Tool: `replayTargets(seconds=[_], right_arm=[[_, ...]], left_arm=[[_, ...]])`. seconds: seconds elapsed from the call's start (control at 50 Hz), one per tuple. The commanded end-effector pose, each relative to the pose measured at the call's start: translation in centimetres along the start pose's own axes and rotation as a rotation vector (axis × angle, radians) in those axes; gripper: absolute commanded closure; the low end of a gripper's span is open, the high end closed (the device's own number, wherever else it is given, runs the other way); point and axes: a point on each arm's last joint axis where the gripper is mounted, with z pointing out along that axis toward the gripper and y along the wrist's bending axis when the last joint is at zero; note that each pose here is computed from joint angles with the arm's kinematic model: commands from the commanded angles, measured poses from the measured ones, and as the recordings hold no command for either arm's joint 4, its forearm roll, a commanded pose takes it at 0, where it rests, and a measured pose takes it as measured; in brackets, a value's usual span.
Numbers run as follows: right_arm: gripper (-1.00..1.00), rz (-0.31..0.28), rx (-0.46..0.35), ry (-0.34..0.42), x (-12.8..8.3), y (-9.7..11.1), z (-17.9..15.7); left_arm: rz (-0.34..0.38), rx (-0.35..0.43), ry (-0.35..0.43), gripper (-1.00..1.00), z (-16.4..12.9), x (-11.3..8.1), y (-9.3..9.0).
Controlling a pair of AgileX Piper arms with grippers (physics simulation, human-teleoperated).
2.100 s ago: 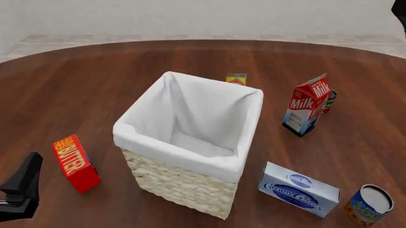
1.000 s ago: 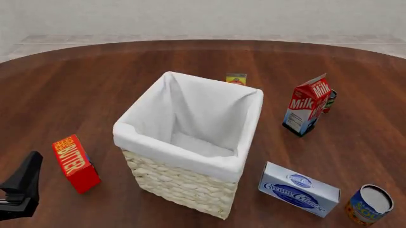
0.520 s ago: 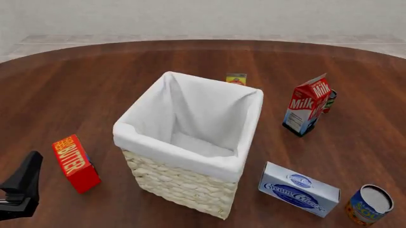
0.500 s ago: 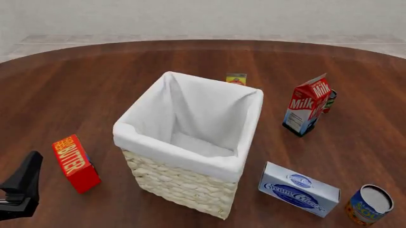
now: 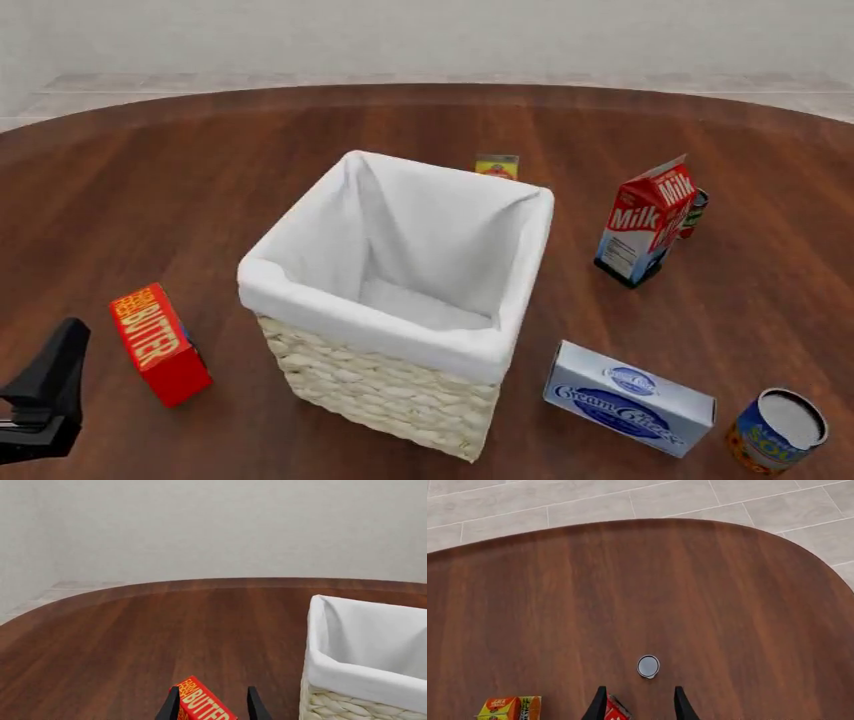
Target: Pick up the tomato sauce, and put it in the basket.
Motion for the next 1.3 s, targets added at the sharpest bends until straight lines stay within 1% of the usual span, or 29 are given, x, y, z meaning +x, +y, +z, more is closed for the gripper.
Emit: replayTargets(seconds=[0.02,0.04,0.14,0.3,0.7,0.88,1.1,1.3], right_arm=[[-1.0,-0.016,0.0,0.046,0.7,0.1,1.8],[-1.0,-0.017,-0.004,0.062,0.9,0.3,2.3],[-1.0,-0.028,0.003,0.086,1.3,-0.1,3.3],[-1.0,-0.022,0.007,0.115,1.9,-0.3,4.8],[-1.0,-0.016,0.003,0.137,2.2,0.0,7.4],[-1.0,-0.015,0.012,0.138,2.1,-0.6,8.2],[-1.0,-0.011,0.012,0.144,2.3,-0.6,9.3],[-1.0,0.01,0.012,0.152,2.7,-0.4,10.3]], left_arm=[[0.001,0.001,-0.001,-1.0,0.0,0.0,0.0],[0.001,0.001,-0.001,-1.0,-0.1,0.0,0.0],[0.001,0.001,-0.001,-1.0,0.0,0.0,0.0],[0.001,0.001,-0.001,-1.0,0.0,0.0,0.0],[0.001,0.001,-0.001,-1.0,0.0,0.0,0.0],[0.001,0.001,-0.001,-1.0,0.0,0.0,0.0],[0.001,0.001,-0.001,-1.0,0.0,0.0,0.0],[0.001,0.001,-0.001,-1.0,0.0,0.0,0.0]])
